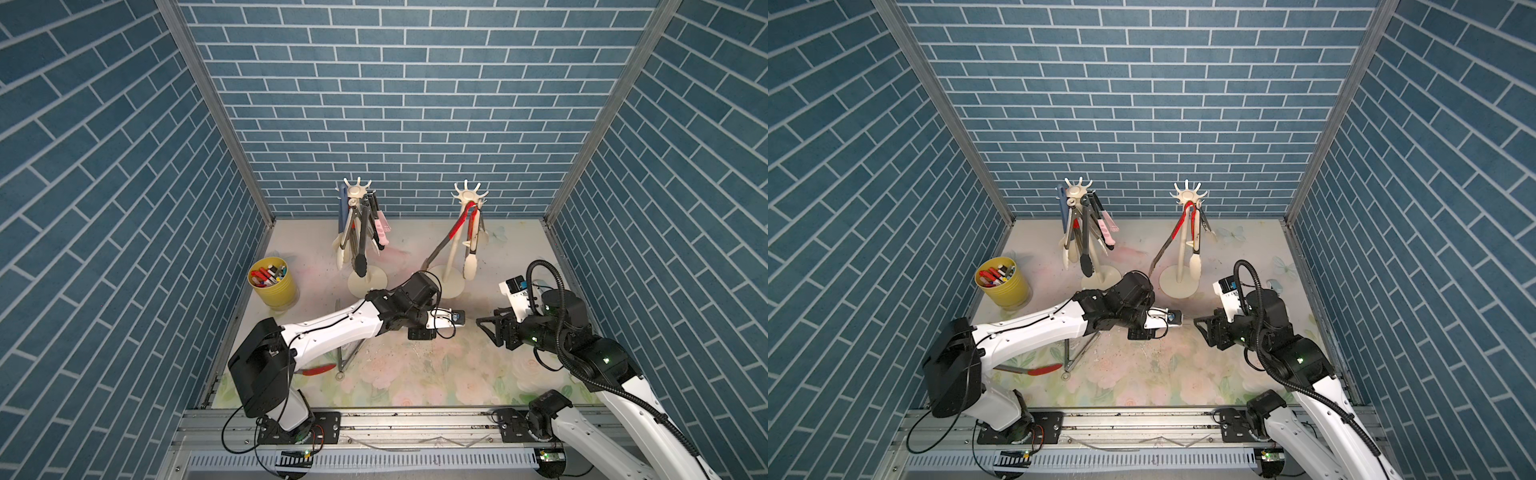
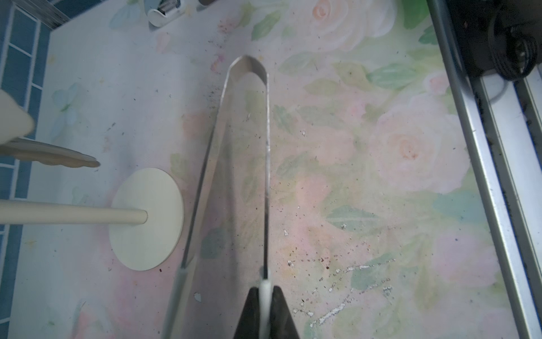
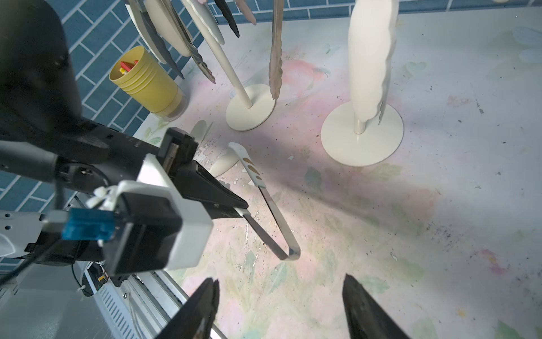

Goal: Hang food tongs on kitchen utensil racks
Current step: Pick up the food tongs from the center of the board, then hang the food tongs on the rack, then move the food tongs to the center of the board.

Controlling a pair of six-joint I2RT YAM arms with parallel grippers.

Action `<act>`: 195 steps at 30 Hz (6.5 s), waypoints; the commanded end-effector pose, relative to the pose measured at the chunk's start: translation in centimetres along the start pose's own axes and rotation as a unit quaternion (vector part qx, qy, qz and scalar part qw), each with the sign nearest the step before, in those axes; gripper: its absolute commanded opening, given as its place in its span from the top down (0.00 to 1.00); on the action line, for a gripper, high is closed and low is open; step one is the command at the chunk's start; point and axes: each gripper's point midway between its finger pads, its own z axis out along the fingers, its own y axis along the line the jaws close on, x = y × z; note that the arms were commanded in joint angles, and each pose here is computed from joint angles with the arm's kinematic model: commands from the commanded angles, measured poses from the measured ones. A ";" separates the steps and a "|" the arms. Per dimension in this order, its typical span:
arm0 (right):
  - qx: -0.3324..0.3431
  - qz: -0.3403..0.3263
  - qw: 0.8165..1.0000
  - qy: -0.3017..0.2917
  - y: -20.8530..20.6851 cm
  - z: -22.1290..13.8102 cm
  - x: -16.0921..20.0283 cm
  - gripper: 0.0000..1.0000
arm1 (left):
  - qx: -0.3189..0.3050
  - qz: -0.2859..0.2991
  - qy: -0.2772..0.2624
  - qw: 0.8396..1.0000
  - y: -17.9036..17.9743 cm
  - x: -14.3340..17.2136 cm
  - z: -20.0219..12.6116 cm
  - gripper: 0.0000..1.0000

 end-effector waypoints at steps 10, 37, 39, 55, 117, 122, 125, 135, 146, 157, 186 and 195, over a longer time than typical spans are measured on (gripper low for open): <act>0.006 -0.018 0.999 -0.042 0.4 -1.5 -1.8 0.27 | -0.089 -0.081 -0.095 0.988 4.5 -4.2 -5.4 1.00; 0.024 -0.021 0.999 -0.044 -0.9 -0.7 0.4 0.07 | -0.190 -0.263 -0.275 0.905 13.3 -10.9 -18.3 1.00; 0.021 -0.021 0.998 -0.047 -0.9 -0.7 0.4 0.07 | -0.190 -0.269 -0.277 0.903 13.7 -11.1 -18.3 1.00; 0.010 -0.020 0.998 -0.052 -0.5 -0.8 0.6 0.01 | -0.201 -0.324 -0.228 0.896 17.1 -11.0 -15.6 1.00; -0.034 -0.021 0.999 -0.019 0.2 2.0 0.9 0.02 | -0.288 -0.469 -0.089 0.830 8.7 5.9 -18.5 0.04; -0.045 -0.015 0.999 -0.010 0.5 2.6 0.8 0.02 | -0.271 -0.509 -0.025 0.817 4.6 11.0 -16.3 0.07; -0.050 -0.012 0.999 -0.010 0.6 2.8 0.6 0.03 | -0.266 -0.530 0.019 0.805 2.9 13.9 -14.6 0.12; -0.068 -0.003 0.998 -0.003 1.1 3.1 0.7 0.03 | -0.247 -0.564 0.147 0.774 0.8 19.6 -9.9 0.30; -0.079 -0.003 0.997 -0.006 1.3 3.2 1.5 0.03 | -0.199 -0.599 0.241 0.738 -2.4 23.3 -6.7 0.42; -0.096 -0.008 0.995 -0.011 1.7 3.3 1.5 0.03 | -0.154 -0.625 0.276 0.714 -5.4 24.9 -4.4 0.51; -0.078 -0.001 0.997 -0.017 1.4 2.4 1.5 0.04 | -0.030 -0.422 0.290 0.858 -7.9 15.8 1.8 0.81; -0.073 0.005 0.997 -0.010 1.3 2.7 1.2 0.04 | 0.004 -0.262 0.277 0.924 -7.8 12.4 1.7 0.89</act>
